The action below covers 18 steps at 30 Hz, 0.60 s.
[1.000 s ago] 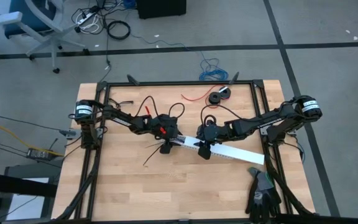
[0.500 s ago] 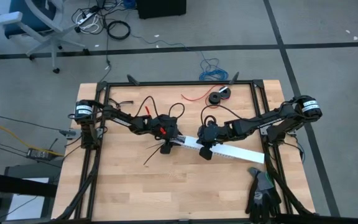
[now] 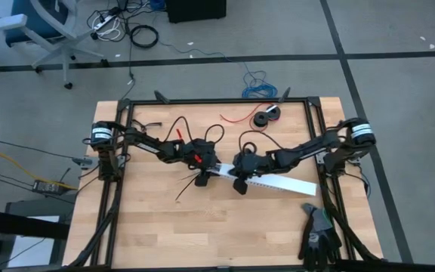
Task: Ziptie cables
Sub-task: Close the white cable duct
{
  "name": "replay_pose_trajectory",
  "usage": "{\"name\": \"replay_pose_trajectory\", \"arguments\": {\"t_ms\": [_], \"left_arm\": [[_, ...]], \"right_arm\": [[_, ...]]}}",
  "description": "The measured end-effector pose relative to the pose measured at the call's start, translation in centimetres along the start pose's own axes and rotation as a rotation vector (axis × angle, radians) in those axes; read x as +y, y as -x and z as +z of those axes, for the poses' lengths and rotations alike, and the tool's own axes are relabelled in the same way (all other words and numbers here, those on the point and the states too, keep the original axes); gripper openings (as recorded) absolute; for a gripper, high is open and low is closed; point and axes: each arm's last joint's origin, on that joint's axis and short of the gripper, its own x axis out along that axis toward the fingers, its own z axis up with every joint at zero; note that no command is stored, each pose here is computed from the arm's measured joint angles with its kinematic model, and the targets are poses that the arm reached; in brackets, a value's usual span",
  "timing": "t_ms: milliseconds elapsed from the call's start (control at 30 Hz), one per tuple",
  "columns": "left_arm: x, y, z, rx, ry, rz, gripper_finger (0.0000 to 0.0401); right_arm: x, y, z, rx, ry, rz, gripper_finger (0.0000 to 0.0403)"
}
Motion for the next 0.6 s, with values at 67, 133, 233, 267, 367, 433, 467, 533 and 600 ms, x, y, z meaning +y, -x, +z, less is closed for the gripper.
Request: {"name": "replay_pose_trajectory", "arguments": {"t_ms": [67, 133, 233, 267, 367, 433, 467, 533, 600], "left_arm": [[-0.01, 0.0, 0.0, 0.0, 0.0, -0.001, 0.0249], [-0.01, 0.0, 0.02, -0.002, 0.0, 0.0, 0.0249], [-0.01, -0.01, 0.06, -0.005, 0.027, 0.001, 0.0249], [-0.01, -0.01, 0.06, -0.006, 0.037, 0.002, 0.025], [0.0, -0.01, 0.06, -0.006, 0.04, 0.005, 0.0259], [0.01, -0.02, 0.07, -0.006, 0.026, 0.006, 0.0267], [0.01, -0.01, 0.09, -0.008, 0.025, 0.006, 0.0272], [0.08, 0.12, 0.19, -0.012, 0.025, 0.008, 0.0279], [0.27, 0.57, 0.49, -0.015, 0.022, 0.014, 0.0283]], "right_arm": [[-0.02, -0.93, 0.39, -0.035, 0.032, 0.018, 0.0001], [0.0, -1.38, 0.82, -0.052, 0.054, 0.024, 0.0], [-0.06, -1.46, 1.08, -0.055, 0.065, 0.022, 0.0], [-0.09, -1.46, 1.08, -0.055, 0.065, 0.021, 0.0], [-0.12, -1.47, 1.02, -0.047, 0.065, 0.017, 0.0], [-0.14, -1.46, 0.97, -0.039, 0.066, 0.015, 0.0], [-0.16, -1.46, 0.95, -0.035, 0.066, 0.013, 0.0], [-0.16, -1.45, 0.94, -0.033, 0.064, 0.012, 0.0], [-0.17, -1.45, 0.92, -0.031, 0.064, 0.011, 0.0]]}}
